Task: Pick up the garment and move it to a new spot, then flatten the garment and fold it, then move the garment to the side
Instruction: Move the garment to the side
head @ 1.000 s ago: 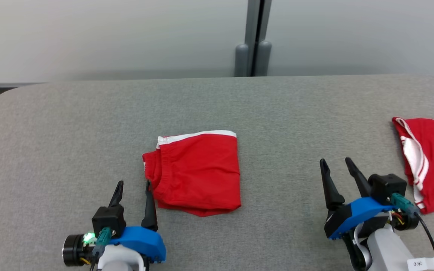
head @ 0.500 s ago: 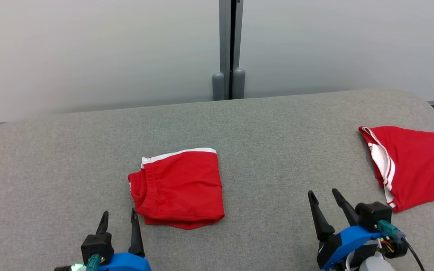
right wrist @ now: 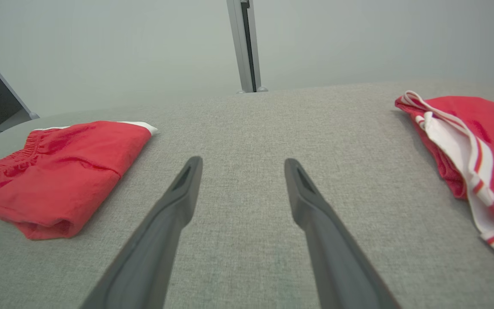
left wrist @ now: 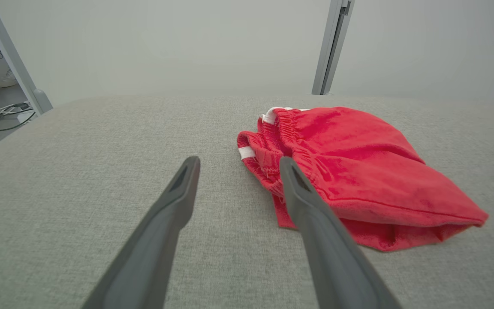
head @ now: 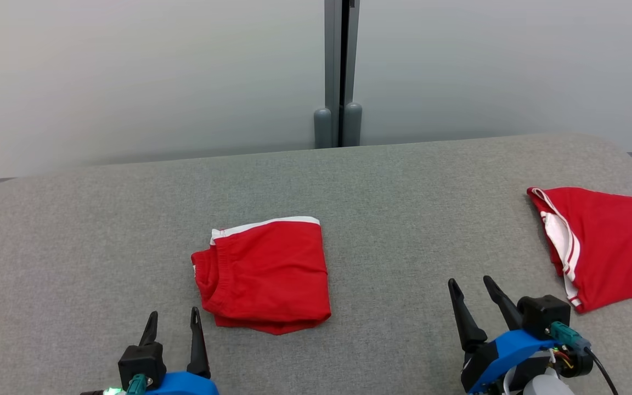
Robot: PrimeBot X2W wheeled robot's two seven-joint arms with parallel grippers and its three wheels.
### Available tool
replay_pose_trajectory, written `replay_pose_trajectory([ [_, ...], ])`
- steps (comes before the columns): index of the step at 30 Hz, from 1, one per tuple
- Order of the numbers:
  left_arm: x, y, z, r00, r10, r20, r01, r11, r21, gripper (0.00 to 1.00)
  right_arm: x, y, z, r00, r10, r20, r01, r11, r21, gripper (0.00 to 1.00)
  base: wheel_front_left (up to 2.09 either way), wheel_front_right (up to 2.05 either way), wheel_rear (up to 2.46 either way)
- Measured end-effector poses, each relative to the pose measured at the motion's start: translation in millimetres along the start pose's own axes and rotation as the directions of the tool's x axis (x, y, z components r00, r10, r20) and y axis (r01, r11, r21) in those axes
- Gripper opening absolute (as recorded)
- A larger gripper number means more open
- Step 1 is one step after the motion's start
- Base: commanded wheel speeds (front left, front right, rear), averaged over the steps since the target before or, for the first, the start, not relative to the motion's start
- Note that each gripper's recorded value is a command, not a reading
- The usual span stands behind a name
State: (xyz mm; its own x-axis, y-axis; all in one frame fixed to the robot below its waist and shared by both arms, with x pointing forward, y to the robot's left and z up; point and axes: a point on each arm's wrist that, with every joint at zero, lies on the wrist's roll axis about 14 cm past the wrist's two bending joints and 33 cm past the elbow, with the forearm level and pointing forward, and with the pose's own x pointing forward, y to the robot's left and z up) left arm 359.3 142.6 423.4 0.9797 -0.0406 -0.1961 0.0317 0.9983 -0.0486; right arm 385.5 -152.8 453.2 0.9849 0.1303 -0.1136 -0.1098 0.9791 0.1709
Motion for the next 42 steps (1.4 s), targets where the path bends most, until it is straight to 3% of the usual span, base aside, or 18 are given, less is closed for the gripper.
replay_pose_trajectory([
  [8, -3, 6, -2, 1.0, 0.019, -0.006, -0.019, 1.0, -0.016, 1.0, 11, 12, -6, 0.999, 0.035, -0.02, -0.035, 0.999, 0.0, 1.0, 0.0, 0.0, 0.0],
  [16, -7, 26, 0, 0.997, 0.083, 0.001, -0.083, 0.996, -0.032, 1.0, 47, 52, -23, 0.985, 0.15, -0.081, -0.15, 0.989, 0.012, 1.0, 0.0, 0.0, 0.0],
  [25, -32, 72, -18, 0.968, 0.243, -0.055, -0.246, 0.968, -0.053, 1.0, 90, 115, -49, 0.941, 0.301, -0.157, -0.299, 0.954, 0.038, 1.0, 0.0, 0.0, 0.0],
  [32, -46, 89, -32, 0.945, 0.311, -0.105, -0.317, 0.947, -0.049, 1.0, 105, 133, -85, 0.909, 0.328, -0.257, -0.32, 0.945, 0.074, 1.0, 0.0, 0.0, 0.0],
  [33, -47, 91, -33, 0.943, 0.316, -0.109, -0.322, 0.945, -0.047, 1.0, 106, 134, -88, 0.906, 0.329, -0.265, -0.321, 0.944, 0.075, 0.89, 0.0, 0.0, 0.0],
  [34, -47, 92, -34, 0.941, 0.32, -0.111, -0.327, 0.944, -0.046, 1.0, 109, 135, -88, 0.906, 0.329, -0.266, -0.318, 0.944, 0.083, 0.59, 0.0, 0.0, 0.0],
  [35, -47, 92, -34, 0.94, 0.322, -0.114, -0.328, 0.943, -0.045, 1.0, 111, 136, -89, 0.906, 0.328, -0.268, -0.316, 0.945, 0.089, 0.16, 0.0, 0.0, 0.0],
  [36, -45, 92, -34, 0.941, 0.32, -0.112, -0.326, 0.944, -0.043, 1.0, 112, 136, -89, 0.905, 0.33, -0.269, -0.318, 0.944, 0.089, 0.0, 0.0, 0.0, 0.0],
  [42, -25, 78, -28, 0.96, 0.261, -0.096, -0.266, 0.963, -0.04, 1.0, 111, 123, -77, 0.923, 0.307, -0.233, -0.291, 0.951, 0.102, 0.0, 0.0, 0.0, 0.0],
])
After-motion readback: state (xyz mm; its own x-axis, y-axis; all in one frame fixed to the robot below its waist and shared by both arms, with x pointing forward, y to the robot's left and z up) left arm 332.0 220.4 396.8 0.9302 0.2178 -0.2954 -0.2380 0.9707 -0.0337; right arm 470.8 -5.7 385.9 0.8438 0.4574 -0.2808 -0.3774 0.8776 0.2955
